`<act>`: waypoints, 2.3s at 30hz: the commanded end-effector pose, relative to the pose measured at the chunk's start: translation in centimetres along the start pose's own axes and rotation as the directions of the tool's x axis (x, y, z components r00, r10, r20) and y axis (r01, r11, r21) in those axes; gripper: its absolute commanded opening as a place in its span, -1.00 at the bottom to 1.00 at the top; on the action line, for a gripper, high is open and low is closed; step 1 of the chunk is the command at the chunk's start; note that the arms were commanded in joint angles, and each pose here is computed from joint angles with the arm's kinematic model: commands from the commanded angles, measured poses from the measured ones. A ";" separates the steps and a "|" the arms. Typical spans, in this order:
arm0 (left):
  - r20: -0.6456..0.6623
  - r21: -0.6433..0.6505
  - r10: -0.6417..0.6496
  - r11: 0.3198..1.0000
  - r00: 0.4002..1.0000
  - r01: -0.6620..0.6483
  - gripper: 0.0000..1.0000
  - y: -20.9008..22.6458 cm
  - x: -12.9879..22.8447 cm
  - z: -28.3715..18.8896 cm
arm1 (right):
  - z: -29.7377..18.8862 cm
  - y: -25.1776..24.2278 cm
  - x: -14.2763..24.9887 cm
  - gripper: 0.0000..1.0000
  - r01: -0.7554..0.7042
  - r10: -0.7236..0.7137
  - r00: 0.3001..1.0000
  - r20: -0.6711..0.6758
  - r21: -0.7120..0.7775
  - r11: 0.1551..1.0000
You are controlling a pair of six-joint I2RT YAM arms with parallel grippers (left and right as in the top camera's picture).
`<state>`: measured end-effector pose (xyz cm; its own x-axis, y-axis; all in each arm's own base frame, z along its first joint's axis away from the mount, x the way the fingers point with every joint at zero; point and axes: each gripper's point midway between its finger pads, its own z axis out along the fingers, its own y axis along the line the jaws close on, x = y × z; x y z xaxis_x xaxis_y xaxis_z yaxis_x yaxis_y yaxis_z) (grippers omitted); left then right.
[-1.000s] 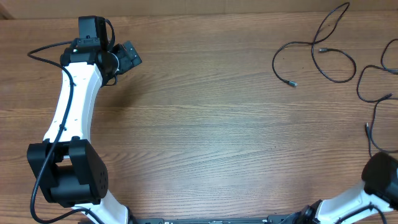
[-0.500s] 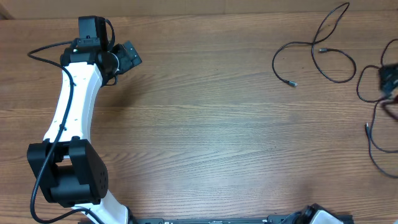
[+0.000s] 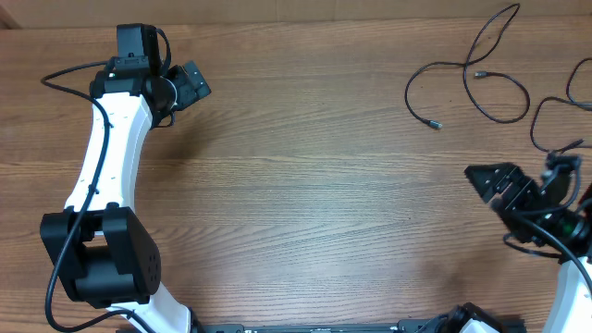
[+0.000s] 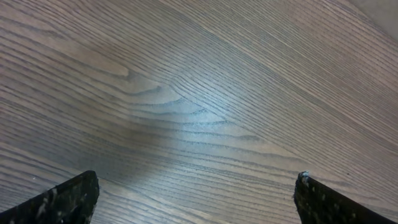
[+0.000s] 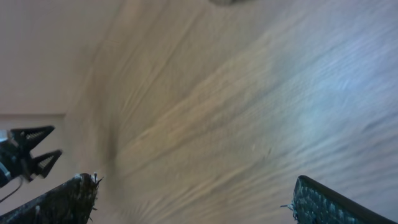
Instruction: Untangle cables
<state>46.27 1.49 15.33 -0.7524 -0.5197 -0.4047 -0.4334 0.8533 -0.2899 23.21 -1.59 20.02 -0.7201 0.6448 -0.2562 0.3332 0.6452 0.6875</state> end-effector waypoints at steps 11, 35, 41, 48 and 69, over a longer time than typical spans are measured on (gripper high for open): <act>0.045 0.032 0.003 0.999 0.999 -0.004 0.99 -1.1 -1.0 -1.8 | 1.4 -2.0 1.0 1.00 -0.105 0.110 0.988 -0.109 0.051 0.993; 0.045 0.032 0.003 0.999 0.999 -0.004 0.99 -1.1 -1.0 -1.8 | 3.1 -2.6 0.9 0.99 0.010 0.009 0.989 -0.147 0.128 0.992; 0.044 0.032 0.003 0.999 0.999 -0.004 0.99 -1.1 -1.0 -1.8 | 4.4 0.6 -0.7 0.99 0.220 -0.216 0.974 -0.063 0.059 0.974; 0.045 0.032 0.003 0.999 0.999 -0.004 0.99 -1.1 -1.0 -1.8 | 5.0 2.9 -0.2 1.00 0.393 -0.393 0.919 0.006 0.045 0.919; 0.045 0.032 0.003 0.999 0.999 -0.004 0.99 -1.1 -1.0 -1.8 | 5.1 6.6 5.5 1.00 0.711 -0.675 0.685 0.275 -0.051 0.701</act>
<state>46.28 1.49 15.35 -0.7521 -0.5196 -0.4053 -0.4332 0.8533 -0.2902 25.03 8.43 20.16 -0.5712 0.1237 -0.8114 -0.3056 0.8855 0.3501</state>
